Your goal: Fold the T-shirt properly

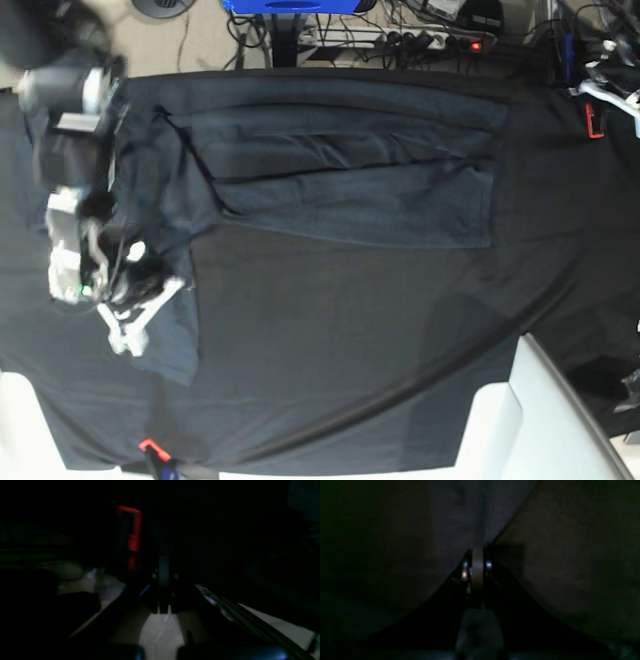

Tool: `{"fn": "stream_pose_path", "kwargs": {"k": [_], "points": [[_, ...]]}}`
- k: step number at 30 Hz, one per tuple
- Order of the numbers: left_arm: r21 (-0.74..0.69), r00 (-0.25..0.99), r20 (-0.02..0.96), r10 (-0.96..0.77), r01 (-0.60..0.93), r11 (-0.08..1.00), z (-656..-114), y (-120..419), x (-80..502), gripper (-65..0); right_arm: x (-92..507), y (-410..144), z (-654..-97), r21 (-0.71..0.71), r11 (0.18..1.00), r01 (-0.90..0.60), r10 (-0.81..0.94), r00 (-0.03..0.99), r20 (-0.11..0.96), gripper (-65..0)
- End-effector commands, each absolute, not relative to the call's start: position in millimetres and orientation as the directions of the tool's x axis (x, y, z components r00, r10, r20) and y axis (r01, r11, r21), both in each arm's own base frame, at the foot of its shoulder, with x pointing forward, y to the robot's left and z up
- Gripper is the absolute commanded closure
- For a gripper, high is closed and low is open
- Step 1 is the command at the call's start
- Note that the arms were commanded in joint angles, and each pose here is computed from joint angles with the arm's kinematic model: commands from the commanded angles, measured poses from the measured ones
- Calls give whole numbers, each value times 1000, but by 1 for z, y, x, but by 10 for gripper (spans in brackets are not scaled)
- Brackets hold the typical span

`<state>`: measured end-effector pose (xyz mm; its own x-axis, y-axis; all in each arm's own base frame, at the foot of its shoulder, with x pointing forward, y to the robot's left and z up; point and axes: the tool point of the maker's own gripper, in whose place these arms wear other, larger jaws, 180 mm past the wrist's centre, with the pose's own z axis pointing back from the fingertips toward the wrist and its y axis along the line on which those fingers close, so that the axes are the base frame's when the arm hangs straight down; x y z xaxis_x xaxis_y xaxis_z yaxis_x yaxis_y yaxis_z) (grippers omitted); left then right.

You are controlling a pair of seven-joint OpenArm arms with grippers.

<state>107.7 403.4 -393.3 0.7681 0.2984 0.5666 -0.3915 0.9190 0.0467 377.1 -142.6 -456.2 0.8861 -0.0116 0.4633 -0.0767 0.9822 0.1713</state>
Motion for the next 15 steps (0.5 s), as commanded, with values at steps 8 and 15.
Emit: {"fn": "stream_pose_path", "kwargs": {"k": [8, 15], "points": [[104, 784, 572, 242, -362, 926, -378, 420, 108, 0, 314, -52, -409, 146, 933, -330, 198, 807, 557, 0], [96, 780, 575, 246, -363, 927, -380, 418, 110, 0, 266, 14, -406, 182, 850, -495, 320, 759, 567, 0]]}}
